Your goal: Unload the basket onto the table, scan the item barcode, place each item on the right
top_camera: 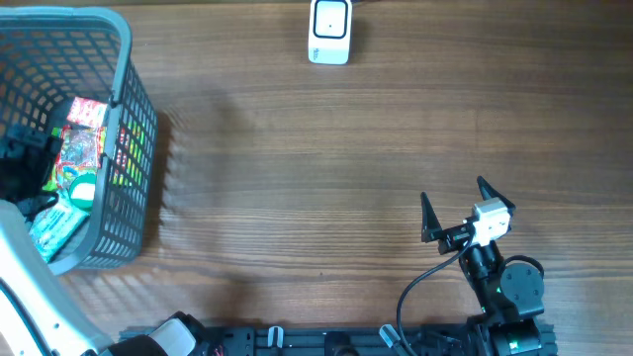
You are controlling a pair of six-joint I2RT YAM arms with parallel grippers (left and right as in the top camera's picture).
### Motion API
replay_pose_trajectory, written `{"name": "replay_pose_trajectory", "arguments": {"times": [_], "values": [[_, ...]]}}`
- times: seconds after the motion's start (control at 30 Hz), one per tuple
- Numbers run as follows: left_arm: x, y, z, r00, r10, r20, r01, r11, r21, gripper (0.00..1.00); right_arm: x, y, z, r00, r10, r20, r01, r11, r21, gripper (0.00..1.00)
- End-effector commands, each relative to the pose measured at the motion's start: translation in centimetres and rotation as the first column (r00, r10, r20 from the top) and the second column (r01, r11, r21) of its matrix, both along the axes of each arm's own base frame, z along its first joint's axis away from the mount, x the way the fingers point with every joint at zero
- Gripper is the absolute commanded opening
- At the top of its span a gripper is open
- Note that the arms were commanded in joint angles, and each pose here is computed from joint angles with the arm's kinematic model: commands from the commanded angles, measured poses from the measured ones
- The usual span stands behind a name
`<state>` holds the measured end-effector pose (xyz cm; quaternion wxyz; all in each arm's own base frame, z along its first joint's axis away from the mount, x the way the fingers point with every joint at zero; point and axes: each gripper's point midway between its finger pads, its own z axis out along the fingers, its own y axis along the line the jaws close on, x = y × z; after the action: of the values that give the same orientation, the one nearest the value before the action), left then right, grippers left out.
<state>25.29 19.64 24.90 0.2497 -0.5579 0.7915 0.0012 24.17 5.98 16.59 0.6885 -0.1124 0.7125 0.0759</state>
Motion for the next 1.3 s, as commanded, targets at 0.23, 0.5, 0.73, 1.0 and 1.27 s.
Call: {"name": "replay_pose_trajectory", "arguments": {"times": [0.23, 0.5, 0.73, 1.0, 1.27], "values": [[0.0, 0.3, -1.2, 1.000, 0.018, -0.019, -0.019, 1.000, -0.012, 1.00, 0.0, -0.1, 0.1, 1.000, -0.007, 0.005, 0.007, 1.000, -0.002, 1.00], [1.6, 1.4, -10.6, 0.967, -0.012, -0.254, -0.041, 0.978, -0.205, 1.00, 0.0, -0.1, 0.1, 1.000, -0.007, 0.005, 0.007, 1.000, -0.002, 1.00], [1.4, 0.2, -16.5, 0.932, -0.063, -0.357, -0.050, 0.953, -0.297, 1.00, 0.0, -0.1, 0.1, 1.000, -0.007, 0.005, 0.007, 1.000, -0.002, 1.00], [3.2, -1.0, -18.6, 0.941, -0.108, -0.322, 0.018, 0.963, -0.270, 0.97, 0.0, -0.1, 0.1, 1.000, -0.007, 0.004, 0.007, 1.000, -0.002, 1.00], [3.1, -0.5, -18.6, 0.937, -0.097, -0.336, 0.013, 0.970, -0.243, 0.30, 0.0, -0.1, 0.1, 1.000, -0.007, 0.005, 0.007, 1.000, -0.002, 1.00]]}}
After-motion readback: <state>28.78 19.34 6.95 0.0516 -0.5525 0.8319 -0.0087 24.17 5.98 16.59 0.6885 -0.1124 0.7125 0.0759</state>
